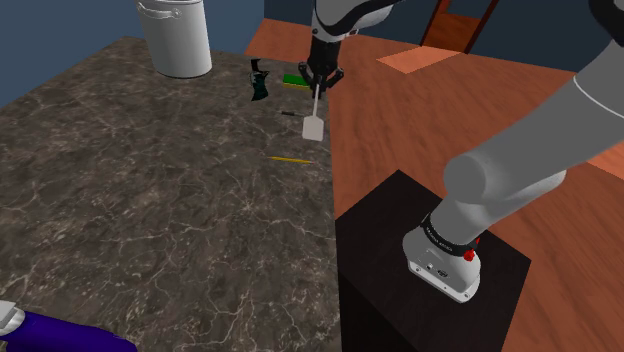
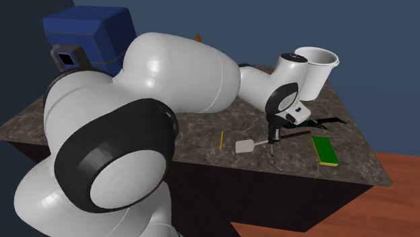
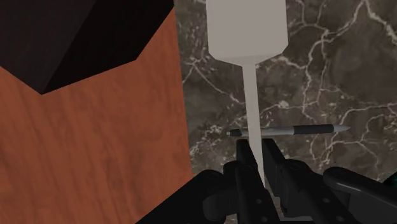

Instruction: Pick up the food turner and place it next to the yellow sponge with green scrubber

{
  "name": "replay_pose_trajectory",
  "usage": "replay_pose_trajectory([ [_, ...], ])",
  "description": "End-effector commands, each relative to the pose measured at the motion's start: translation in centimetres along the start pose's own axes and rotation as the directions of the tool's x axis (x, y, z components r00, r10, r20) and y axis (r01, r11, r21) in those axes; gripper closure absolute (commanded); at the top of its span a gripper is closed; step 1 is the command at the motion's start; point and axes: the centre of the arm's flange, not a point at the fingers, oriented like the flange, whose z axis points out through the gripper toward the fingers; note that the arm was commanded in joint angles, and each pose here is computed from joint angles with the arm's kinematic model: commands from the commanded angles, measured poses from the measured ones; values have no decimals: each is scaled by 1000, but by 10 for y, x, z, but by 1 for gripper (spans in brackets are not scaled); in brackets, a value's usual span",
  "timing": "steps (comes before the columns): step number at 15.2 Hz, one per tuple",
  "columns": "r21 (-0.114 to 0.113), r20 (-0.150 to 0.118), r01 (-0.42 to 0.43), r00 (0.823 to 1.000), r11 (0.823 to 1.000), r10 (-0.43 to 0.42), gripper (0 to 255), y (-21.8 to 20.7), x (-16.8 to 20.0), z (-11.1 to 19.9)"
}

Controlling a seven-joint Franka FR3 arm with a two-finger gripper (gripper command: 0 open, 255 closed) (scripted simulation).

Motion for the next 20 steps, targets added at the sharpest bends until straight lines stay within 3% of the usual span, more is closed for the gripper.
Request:
replay_pose_trajectory([
  [1, 0, 0, 1, 1000, 1000, -1, 255, 15, 24, 0],
  [3, 0, 0, 1, 1000, 1000, -1, 255, 29, 46, 2],
  [20, 0, 0, 1, 1000, 1000, -1, 255, 29, 41, 84],
])
